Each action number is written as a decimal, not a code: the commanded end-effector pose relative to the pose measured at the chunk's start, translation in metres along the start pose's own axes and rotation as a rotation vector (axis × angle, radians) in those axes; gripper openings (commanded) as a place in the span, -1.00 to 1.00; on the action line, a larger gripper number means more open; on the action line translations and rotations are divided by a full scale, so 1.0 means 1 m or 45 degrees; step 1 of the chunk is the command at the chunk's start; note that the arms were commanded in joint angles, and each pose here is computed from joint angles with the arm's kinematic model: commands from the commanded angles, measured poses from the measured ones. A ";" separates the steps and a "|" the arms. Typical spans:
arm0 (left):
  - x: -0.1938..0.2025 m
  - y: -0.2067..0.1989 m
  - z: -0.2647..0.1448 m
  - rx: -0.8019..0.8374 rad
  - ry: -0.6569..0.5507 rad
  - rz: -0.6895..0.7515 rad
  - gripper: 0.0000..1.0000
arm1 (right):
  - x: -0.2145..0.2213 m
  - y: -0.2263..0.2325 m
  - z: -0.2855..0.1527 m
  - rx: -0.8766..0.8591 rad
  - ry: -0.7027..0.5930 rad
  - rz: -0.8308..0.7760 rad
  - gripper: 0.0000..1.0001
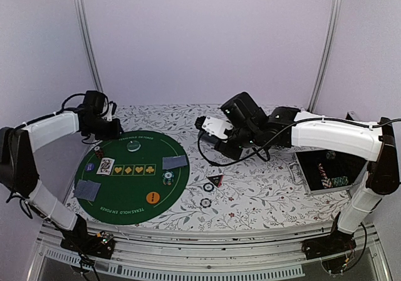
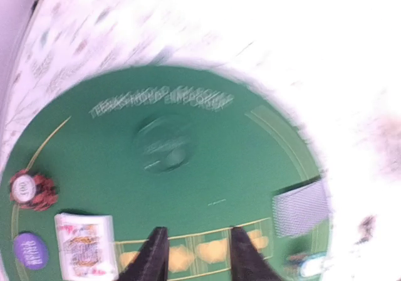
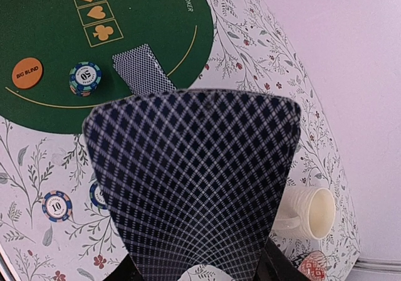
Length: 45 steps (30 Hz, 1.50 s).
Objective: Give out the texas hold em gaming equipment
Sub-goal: Adjust the poker card in the community card area, then pick up the poker card from the face-down deck piles.
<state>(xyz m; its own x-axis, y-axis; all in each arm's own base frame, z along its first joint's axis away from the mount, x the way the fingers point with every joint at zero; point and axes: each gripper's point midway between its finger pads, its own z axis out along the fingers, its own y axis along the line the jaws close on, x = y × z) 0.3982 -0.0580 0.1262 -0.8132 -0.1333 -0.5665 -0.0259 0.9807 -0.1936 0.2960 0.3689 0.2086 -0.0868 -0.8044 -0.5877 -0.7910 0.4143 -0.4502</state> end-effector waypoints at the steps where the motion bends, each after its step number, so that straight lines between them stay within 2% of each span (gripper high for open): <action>1: -0.028 -0.113 -0.066 0.485 -0.214 0.191 -0.10 | -0.021 -0.005 -0.009 0.033 -0.064 0.021 -0.09; 3: -0.021 -0.158 -0.088 0.723 -0.238 0.229 0.18 | -0.025 -0.002 -0.006 0.031 -0.067 0.003 -0.09; 8: 0.014 -0.237 -0.124 1.156 -0.152 0.310 0.50 | -0.038 0.005 -0.003 0.011 -0.103 -0.022 -0.09; 15: 0.040 -0.278 -0.131 1.326 -0.069 0.384 0.73 | -0.048 0.014 -0.001 -0.018 -0.135 -0.040 -0.09; 20: 0.049 -0.290 -0.117 1.321 -0.008 0.388 0.72 | -0.053 0.018 -0.002 -0.033 -0.152 -0.044 -0.09; 29: 0.048 -0.309 -0.105 1.297 0.012 0.402 0.65 | -0.055 0.025 0.002 -0.042 -0.146 -0.061 -0.09; 40: 0.054 -0.282 -0.060 0.896 0.131 0.490 0.09 | -0.051 0.022 0.006 0.005 -0.107 -0.086 -0.09; 45: 0.059 -0.270 -0.059 0.826 0.162 0.523 0.06 | -0.048 0.019 0.004 0.022 -0.105 -0.086 -0.09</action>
<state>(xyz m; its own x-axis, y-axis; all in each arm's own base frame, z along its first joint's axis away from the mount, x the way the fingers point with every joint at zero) 0.3236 -0.3444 0.2227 -0.7143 0.2112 -0.6672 0.6481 0.5594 -0.5168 0.2860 0.4119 0.2035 -0.0097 -0.8209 -0.5710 -0.8062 0.3442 -0.4812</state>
